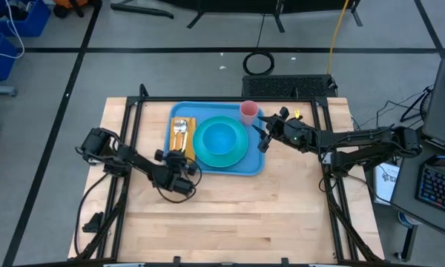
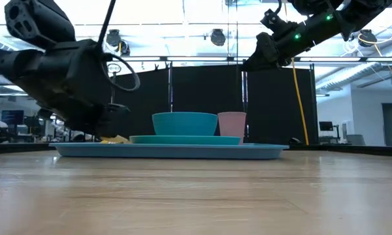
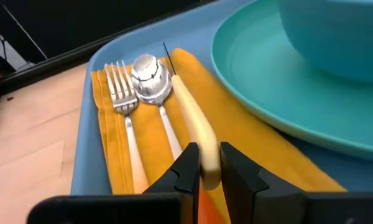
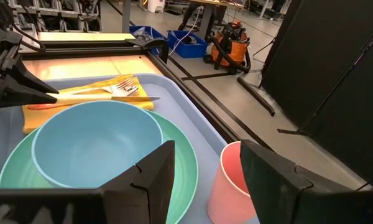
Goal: Set up tray
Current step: Put the yellow knife on the yellow napkin to the right of the orange spoon
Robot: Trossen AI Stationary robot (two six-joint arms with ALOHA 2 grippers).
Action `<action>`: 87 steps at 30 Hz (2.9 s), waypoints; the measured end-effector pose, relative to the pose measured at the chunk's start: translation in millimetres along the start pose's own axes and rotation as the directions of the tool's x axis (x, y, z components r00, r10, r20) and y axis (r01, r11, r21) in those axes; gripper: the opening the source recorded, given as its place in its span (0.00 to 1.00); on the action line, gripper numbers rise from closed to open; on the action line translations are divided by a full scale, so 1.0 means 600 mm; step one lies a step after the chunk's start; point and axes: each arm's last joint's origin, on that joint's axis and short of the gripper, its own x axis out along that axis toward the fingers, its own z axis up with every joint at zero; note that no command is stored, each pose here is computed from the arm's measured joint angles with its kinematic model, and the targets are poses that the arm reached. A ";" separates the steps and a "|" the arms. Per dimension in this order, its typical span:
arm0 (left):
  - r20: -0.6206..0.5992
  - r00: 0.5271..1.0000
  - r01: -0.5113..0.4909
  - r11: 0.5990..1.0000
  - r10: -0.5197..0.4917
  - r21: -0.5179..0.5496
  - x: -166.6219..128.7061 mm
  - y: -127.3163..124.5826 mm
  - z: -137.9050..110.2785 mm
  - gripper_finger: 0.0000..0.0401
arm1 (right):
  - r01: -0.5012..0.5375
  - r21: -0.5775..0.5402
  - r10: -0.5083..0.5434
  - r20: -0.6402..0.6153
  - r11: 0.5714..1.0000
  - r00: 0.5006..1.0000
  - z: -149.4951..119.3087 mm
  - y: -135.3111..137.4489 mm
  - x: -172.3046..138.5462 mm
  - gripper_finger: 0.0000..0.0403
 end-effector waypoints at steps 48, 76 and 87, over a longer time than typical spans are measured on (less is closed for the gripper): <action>-0.207 0.978 0.034 0.973 0.014 0.227 -0.008 -0.017 0.024 0.17 | 0.000 0.000 0.000 0.000 1.000 1.000 0.000 0.000 0.000 0.43; -0.248 0.968 0.085 0.971 -0.028 0.222 -0.008 -0.024 0.023 0.27 | 0.000 0.000 0.000 0.000 1.000 1.000 0.000 0.000 0.000 0.43; -0.213 0.976 0.098 0.961 -0.043 0.258 -0.017 -0.026 0.024 0.28 | 0.000 0.000 0.000 0.000 1.000 1.000 0.000 0.000 0.000 0.43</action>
